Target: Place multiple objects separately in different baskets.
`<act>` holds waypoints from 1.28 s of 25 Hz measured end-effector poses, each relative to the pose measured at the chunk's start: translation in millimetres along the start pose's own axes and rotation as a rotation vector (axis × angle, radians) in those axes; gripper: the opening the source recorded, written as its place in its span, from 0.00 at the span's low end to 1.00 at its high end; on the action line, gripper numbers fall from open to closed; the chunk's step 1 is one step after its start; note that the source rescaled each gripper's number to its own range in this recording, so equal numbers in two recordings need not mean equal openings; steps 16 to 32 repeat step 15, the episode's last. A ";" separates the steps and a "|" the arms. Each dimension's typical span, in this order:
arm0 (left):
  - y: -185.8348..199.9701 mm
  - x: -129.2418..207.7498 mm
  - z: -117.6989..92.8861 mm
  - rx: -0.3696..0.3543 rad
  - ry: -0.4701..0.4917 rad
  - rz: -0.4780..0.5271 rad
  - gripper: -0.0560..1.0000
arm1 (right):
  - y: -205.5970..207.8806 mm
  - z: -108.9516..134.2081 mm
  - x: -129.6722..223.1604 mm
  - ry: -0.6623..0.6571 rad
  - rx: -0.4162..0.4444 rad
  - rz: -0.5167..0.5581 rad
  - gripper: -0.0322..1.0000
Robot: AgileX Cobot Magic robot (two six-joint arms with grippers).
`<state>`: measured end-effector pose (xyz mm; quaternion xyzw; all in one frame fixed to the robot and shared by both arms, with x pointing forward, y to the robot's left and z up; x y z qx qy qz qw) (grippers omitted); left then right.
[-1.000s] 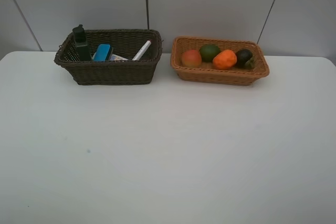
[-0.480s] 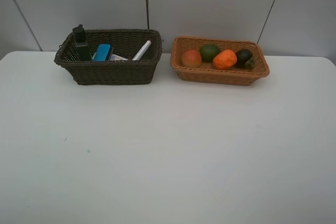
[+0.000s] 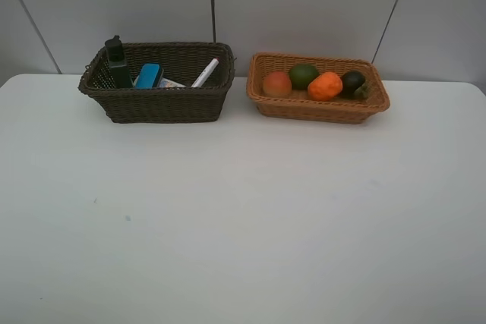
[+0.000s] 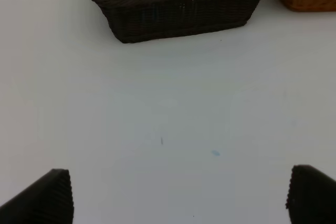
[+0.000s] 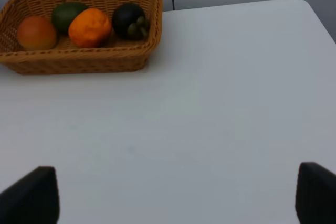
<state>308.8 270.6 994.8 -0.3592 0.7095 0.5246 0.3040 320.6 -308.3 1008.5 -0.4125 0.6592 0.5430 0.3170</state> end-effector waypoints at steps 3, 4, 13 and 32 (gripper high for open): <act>0.0 0.0 0.0 0.000 0.000 0.000 1.00 | 0.0 0.0 0.0 0.000 0.000 0.000 1.00; 0.0 0.0 0.0 0.000 0.000 0.000 1.00 | 0.0 0.0 0.0 0.000 0.000 0.000 1.00; 0.0 0.0 0.0 0.000 0.000 0.000 1.00 | 0.0 0.0 -0.1 0.000 0.000 0.000 1.00; 0.0 0.0 0.0 0.000 0.000 0.000 1.00 | 0.0 0.0 -0.1 0.000 0.000 0.000 1.00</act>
Point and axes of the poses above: a point on each arm's last joint axis where the gripper is mounted, y pointing back along that axis away from the gripper, z along the wrist's bending axis when the last joint is at zero, x = y × z, the point moved 10 cm from there along -y, pointing out along that axis toward the gripper, and after that the axes turned 15 degrees about y, right-handed, at the moved point
